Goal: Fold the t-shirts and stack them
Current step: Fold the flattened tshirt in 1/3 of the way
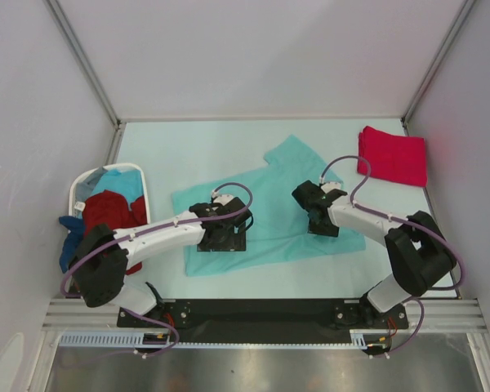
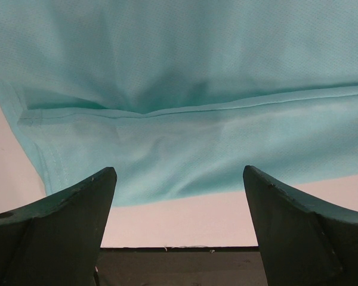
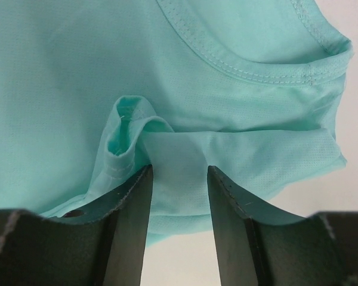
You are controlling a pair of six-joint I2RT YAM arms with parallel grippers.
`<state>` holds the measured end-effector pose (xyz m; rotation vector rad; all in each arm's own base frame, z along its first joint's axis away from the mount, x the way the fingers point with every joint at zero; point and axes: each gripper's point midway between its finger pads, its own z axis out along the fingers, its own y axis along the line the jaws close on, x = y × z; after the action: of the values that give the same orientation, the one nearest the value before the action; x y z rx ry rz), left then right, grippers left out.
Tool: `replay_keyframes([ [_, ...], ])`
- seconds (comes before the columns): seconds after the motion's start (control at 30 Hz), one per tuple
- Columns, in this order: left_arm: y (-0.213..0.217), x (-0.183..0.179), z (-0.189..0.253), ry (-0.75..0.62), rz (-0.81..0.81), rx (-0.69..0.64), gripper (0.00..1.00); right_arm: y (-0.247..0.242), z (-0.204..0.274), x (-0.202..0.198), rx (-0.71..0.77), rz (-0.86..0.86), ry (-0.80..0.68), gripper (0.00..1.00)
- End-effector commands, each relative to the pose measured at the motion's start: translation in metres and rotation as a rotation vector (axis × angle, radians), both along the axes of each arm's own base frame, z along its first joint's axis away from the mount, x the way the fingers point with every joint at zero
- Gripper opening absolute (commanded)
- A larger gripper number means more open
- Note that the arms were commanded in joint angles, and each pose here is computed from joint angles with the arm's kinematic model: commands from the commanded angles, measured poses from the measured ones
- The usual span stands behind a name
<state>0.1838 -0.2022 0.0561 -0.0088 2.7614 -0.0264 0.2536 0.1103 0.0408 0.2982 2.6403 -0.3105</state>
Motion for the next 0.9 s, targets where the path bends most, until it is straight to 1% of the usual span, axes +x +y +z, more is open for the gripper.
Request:
replay_keyframes([
  [0.0,-0.004,0.003,0.010,-0.036,-0.011,-0.030,0.94,-0.005,-0.007,0.002,-0.009,-0.026,-0.002,0.46],
  [0.07,-0.004,0.003,0.010,-0.035,-0.010,-0.030,0.94,-0.006,-0.009,0.002,-0.010,-0.026,0.003,0.43],
  [0.17,-0.003,0.003,0.009,-0.035,-0.008,-0.028,0.94,-0.006,-0.008,0.004,-0.005,-0.027,-0.001,0.31],
  [0.2,-0.004,0.003,0.010,-0.036,-0.007,-0.030,0.94,-0.006,-0.009,0.004,-0.007,-0.024,0.002,0.25],
  [0.23,-0.003,0.003,0.010,-0.035,-0.007,-0.029,0.94,-0.006,-0.008,0.004,-0.007,-0.025,-0.001,0.22],
  [0.37,-0.005,0.004,0.010,-0.036,-0.008,-0.031,0.94,-0.006,-0.001,0.006,-0.006,-0.026,-0.017,0.18],
  [0.43,-0.006,0.004,0.010,-0.033,-0.009,-0.032,0.94,-0.007,0.003,0.006,-0.009,-0.028,-0.028,0.07],
  [0.5,-0.007,0.004,0.010,-0.031,-0.011,-0.032,0.94,-0.007,0.010,0.008,-0.010,-0.031,-0.046,0.00],
  [0.87,-0.009,0.004,0.007,-0.024,-0.016,-0.033,0.93,-0.008,0.032,0.022,-0.037,-0.029,-0.098,0.00],
])
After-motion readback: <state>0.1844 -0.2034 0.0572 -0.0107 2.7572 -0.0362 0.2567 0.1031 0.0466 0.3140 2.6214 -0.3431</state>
